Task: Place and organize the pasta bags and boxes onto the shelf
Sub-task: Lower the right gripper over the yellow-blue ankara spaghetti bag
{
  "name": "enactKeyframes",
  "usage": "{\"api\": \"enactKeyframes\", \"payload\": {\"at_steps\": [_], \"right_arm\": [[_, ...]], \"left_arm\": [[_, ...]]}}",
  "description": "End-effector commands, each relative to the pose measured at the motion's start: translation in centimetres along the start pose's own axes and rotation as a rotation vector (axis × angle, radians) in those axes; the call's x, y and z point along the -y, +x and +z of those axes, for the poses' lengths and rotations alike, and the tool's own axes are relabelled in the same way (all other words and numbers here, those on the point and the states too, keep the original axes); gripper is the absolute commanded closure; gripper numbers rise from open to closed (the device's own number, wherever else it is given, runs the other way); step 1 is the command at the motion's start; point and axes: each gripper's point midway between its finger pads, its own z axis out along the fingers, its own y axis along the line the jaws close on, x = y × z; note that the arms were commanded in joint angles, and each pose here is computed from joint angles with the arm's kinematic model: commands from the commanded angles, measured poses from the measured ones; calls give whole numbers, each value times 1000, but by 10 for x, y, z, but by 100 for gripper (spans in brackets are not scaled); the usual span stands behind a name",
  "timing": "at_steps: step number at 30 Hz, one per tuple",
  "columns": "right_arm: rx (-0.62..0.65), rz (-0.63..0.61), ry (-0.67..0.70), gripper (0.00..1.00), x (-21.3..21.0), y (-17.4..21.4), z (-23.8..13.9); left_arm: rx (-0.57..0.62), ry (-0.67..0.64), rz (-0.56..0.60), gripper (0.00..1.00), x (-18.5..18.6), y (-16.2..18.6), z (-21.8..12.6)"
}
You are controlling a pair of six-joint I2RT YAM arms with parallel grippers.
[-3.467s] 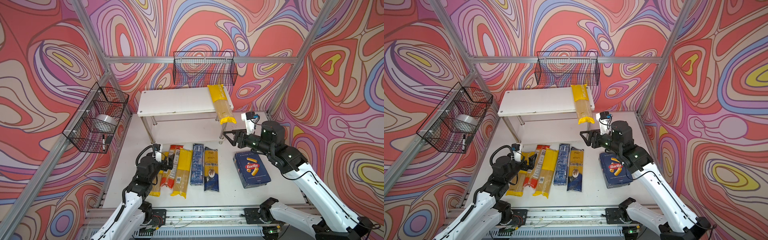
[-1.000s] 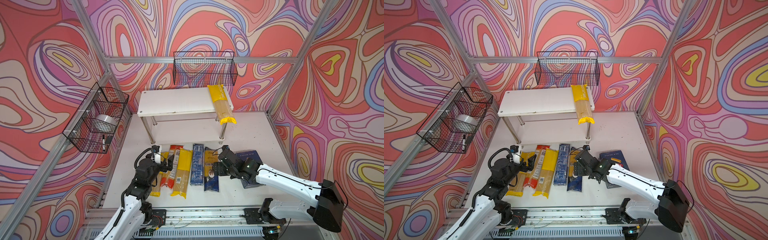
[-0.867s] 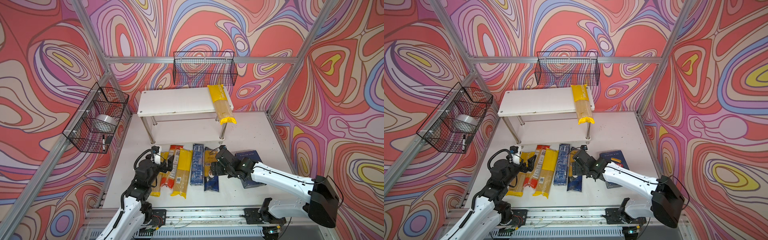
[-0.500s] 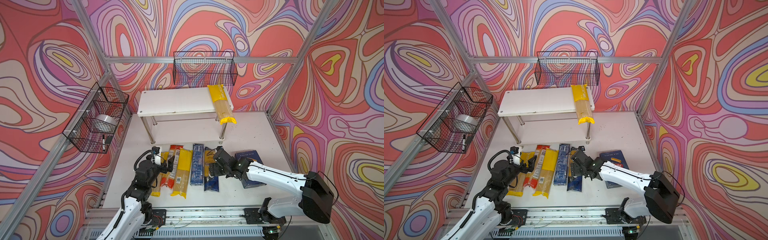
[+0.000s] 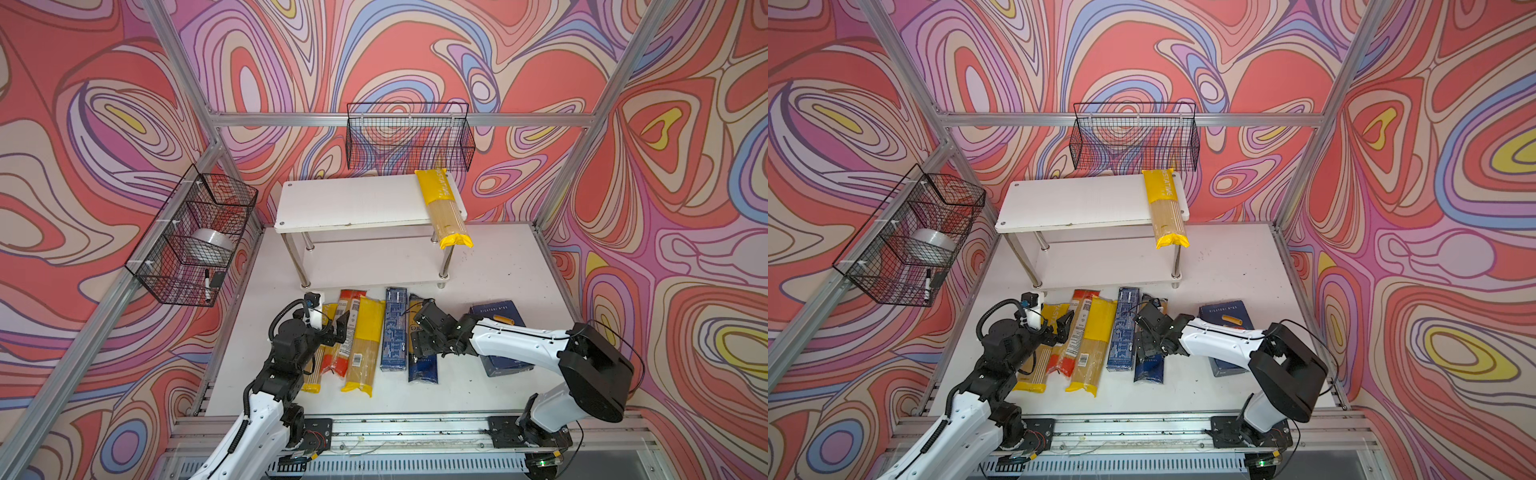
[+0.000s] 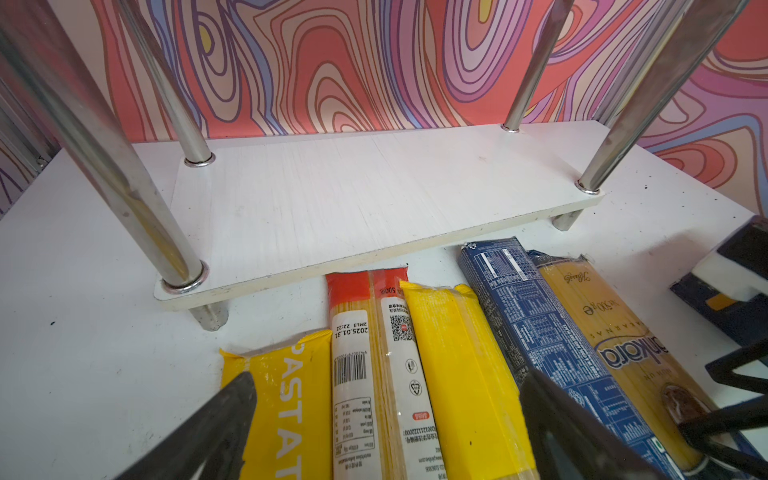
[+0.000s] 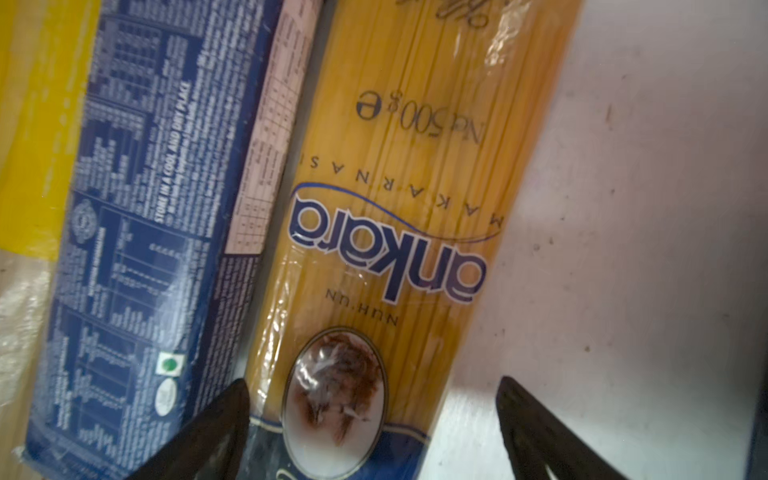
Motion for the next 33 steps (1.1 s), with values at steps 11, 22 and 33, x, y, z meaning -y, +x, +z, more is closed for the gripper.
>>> {"api": "enactKeyframes", "payload": {"at_steps": [11, 22, 33], "right_arm": [[-30, -14, 59, 4, 2, 0, 15], [-36, 12, 149, 3, 36, 19, 6], [49, 54, 64, 2, 43, 16, -25]], "left_arm": [[18, 8, -8, 0, 1, -4, 0], [21, 8, -7, 0, 2, -4, 0], [23, 6, -8, 0, 1, -4, -1]]}}
